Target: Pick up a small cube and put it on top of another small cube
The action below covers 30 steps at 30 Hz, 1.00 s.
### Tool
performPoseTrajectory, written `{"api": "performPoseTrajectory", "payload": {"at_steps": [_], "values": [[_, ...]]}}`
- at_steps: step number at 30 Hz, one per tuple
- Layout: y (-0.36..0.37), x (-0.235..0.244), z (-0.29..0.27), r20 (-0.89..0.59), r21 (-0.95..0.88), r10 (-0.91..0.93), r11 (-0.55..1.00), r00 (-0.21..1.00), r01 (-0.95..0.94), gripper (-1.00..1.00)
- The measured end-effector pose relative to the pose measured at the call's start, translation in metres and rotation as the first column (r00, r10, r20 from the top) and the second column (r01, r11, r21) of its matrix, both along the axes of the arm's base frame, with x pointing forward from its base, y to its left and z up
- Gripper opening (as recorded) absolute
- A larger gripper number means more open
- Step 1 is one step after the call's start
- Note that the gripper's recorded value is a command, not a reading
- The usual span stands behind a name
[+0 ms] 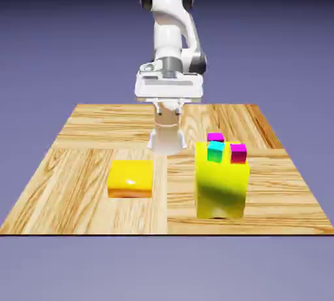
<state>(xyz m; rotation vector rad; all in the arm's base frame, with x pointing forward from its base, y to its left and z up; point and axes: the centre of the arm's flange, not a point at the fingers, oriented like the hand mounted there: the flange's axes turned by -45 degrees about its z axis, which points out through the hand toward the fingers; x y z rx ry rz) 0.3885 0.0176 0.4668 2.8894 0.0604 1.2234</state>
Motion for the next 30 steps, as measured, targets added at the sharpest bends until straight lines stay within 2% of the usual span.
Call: {"api": "performPoseTrajectory", "payload": {"at_steps": [9,16,23,30], "values": [[0.103,-0.023,0.049,0.013,0.079,-0.076,0.994,0.997,0.075,0.0],[0.188,-0.056,0.061,0.012,0.109,-0.154,0.982,0.988,0.152,0.0],[0.269,-0.097,0.042,0.014,0.112,-0.252,0.962,0.968,0.249,0.0],[0.339,-0.14,-0.008,0.031,0.093,-0.371,0.926,0.928,0.367,0.0]]}}
